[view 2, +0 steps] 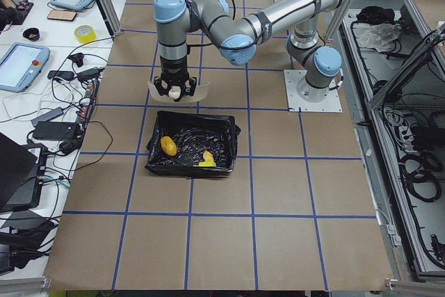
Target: Sweep and dump trash into bin
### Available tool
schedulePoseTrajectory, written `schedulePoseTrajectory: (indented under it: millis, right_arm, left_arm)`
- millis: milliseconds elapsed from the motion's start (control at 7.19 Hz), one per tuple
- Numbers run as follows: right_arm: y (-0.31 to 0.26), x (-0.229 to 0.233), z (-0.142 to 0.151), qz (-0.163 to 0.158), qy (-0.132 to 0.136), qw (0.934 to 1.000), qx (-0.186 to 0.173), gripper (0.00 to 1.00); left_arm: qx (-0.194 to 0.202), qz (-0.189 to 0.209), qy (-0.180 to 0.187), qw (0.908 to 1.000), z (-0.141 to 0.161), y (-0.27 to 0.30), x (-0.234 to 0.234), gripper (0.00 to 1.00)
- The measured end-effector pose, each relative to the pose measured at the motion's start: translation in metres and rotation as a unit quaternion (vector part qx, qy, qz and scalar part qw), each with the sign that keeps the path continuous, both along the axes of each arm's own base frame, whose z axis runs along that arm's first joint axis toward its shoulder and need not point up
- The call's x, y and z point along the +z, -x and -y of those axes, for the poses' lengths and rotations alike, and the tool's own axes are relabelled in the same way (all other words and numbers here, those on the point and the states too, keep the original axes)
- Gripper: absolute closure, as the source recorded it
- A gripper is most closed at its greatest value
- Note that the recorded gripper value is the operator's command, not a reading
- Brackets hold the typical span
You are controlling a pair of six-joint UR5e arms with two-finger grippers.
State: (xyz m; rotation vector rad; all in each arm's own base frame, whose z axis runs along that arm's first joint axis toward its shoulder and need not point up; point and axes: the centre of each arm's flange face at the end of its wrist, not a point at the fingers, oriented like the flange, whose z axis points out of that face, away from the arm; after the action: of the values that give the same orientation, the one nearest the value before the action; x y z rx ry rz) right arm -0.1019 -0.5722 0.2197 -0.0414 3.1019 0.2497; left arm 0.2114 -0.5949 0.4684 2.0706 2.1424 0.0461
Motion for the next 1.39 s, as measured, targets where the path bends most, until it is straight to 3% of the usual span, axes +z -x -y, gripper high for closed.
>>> schedulePoseTrajectory:
  millis: [139,278,556,695,1112,1390]
  right_arm:
    - [0.0,-0.003,0.0,0.001,-0.002,1.0,0.0,0.59]
    - [0.0,-0.004,0.001,0.003,-0.002,1.0,0.0,0.48]
    - [0.0,-0.002,0.001,0.004,-0.001,1.0,-0.004,0.22]
    - [0.0,0.001,0.001,0.003,0.001,1.0,-0.007,0.0]
    - [0.0,0.03,-0.001,-0.007,0.012,0.9998,-0.013,0.0]
    - [-0.013,0.104,-0.028,-0.016,0.026,0.9993,-0.021,0.0]
  left_arm:
    - [-0.016,-0.058,0.015,0.9981,0.018,0.039,-0.015,1.0]
    - [-0.026,-0.11,0.019,0.9934,0.034,0.067,-0.036,1.0]
    - [-0.048,-0.153,0.014,0.9869,0.069,0.115,-0.083,1.0]
    - [-0.06,-0.16,0.005,0.9853,0.084,0.141,-0.11,1.0]
    - [-0.082,-0.153,-0.004,0.9848,0.104,0.2,-0.177,1.0]
    - [-0.088,-0.152,0.0,0.9845,0.102,0.209,-0.223,1.0]
